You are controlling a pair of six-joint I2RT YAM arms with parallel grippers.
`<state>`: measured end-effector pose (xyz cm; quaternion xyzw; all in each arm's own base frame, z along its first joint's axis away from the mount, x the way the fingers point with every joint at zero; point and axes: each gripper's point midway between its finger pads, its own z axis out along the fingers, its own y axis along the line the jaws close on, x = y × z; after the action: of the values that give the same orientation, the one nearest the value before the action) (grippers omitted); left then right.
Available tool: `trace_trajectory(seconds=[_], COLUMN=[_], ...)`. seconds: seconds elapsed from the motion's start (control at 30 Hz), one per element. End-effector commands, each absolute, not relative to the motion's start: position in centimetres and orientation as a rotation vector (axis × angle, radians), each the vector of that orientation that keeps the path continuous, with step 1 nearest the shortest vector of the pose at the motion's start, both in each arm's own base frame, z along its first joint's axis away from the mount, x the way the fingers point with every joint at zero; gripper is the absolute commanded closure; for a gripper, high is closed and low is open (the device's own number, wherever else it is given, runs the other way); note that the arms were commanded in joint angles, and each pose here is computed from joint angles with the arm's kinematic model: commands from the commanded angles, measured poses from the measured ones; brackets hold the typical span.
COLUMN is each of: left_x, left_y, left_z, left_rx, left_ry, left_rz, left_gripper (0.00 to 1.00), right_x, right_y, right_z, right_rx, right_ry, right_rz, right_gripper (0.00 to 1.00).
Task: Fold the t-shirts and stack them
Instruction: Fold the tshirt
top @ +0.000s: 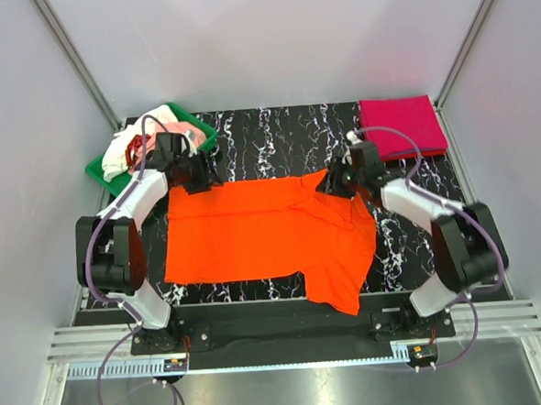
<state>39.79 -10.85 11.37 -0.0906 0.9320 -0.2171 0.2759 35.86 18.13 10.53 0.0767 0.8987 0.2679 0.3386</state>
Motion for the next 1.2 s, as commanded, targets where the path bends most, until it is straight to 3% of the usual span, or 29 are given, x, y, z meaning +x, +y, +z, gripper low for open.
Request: trace_trajectory(seconds=[0.0,0.3,0.6,0.87,1.03,1.17], left_x=[39.6,35.2,34.9,34.9,35.0,35.1], left_y=[-14.5,-15.2,-15.5,-15.5,-15.3,-15.1], left_z=[16.1,15.2,16.7,16.7,16.3,16.1], left_rx=[-0.129,-0.071,-0.044,-0.043,-0.054,-0.064], left_ry=[2.396,2.403,2.364,2.364,2.373,2.376], left_rz=[-0.863,-0.958,-0.987,-0.979,-0.973,-0.951], left_gripper=[0.50,0.48,0.47,0.48,0.48,0.48], right_x=[37.6,39.9,39.5,37.9,35.1,29.8], right_y=[21.6,22.8,22.2,22.4,24.0,25.9], right_z=[11.3,7.2,4.8,5.7,7.6,6.5], right_rx=[-0.096,-0.280,-0.326,-0.345,-0.303,-0.297], right_ry=[2.331,2.436,2.504,2.496,2.491,2.550], right_rz=[0.827,0.807,0.758,0.811,0.870,0.852], right_gripper=[0.53,0.50,0.50,0.60,0.63,0.64])
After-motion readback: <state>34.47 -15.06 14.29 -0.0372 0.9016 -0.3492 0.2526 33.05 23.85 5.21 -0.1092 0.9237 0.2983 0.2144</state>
